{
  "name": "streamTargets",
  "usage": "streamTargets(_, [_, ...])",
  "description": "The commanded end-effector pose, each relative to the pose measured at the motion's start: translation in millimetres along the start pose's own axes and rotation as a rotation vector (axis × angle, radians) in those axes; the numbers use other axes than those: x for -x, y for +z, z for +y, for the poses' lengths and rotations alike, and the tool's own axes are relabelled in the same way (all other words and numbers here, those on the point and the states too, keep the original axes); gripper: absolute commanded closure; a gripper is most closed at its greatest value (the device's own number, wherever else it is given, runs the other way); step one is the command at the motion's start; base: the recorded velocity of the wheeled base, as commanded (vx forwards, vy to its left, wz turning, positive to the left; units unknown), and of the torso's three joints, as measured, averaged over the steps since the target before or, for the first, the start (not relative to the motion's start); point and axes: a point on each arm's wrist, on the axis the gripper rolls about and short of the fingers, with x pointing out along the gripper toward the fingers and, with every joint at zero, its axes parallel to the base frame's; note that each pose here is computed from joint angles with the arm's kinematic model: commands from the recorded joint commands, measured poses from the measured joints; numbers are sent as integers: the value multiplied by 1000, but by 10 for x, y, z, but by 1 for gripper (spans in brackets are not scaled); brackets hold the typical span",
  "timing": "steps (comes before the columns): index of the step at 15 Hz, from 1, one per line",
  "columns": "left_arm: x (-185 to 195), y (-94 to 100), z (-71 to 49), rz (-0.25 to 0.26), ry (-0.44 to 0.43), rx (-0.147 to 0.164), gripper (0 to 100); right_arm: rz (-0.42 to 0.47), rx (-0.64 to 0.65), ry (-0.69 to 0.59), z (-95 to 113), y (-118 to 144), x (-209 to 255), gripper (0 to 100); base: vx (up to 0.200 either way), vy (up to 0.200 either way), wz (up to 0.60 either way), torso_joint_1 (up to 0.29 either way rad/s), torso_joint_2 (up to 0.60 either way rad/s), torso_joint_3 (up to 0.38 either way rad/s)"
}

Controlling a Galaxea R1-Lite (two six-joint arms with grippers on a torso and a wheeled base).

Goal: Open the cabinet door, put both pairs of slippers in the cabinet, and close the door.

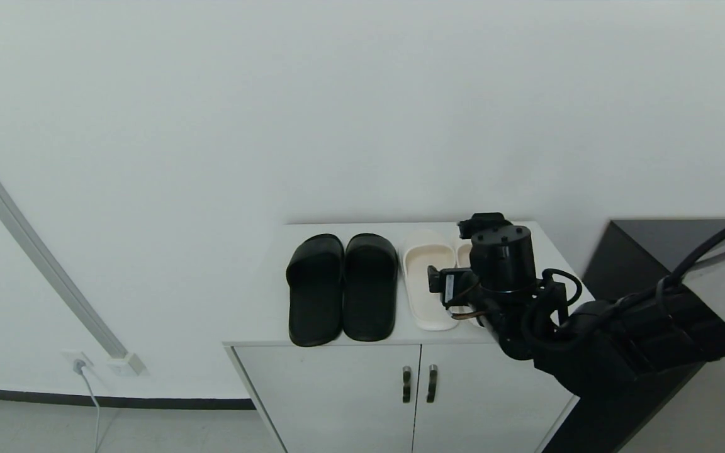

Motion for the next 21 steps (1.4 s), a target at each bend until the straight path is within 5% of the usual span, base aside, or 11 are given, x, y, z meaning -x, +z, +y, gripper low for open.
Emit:
streamTargets(1, [0,0,0,0,0,0,100,-3,-3,-12,28,-22,-139,0,0,0,0,0,0,0])
streamTargets(13, [0,0,0,0,0,0,100,-43,-11,-65,17,-20,-673,0,0,0,0,0,0,0])
streamTargets(14, [0,0,0,0,0,0,100,-49,-16,-70,8,-14,-709,100,0,0,0,0,0,0])
streamTargets(21, [0,0,0,0,0,2,100,-58,-22,-83,-30,9,-721,100,0,0,0,0,0,0])
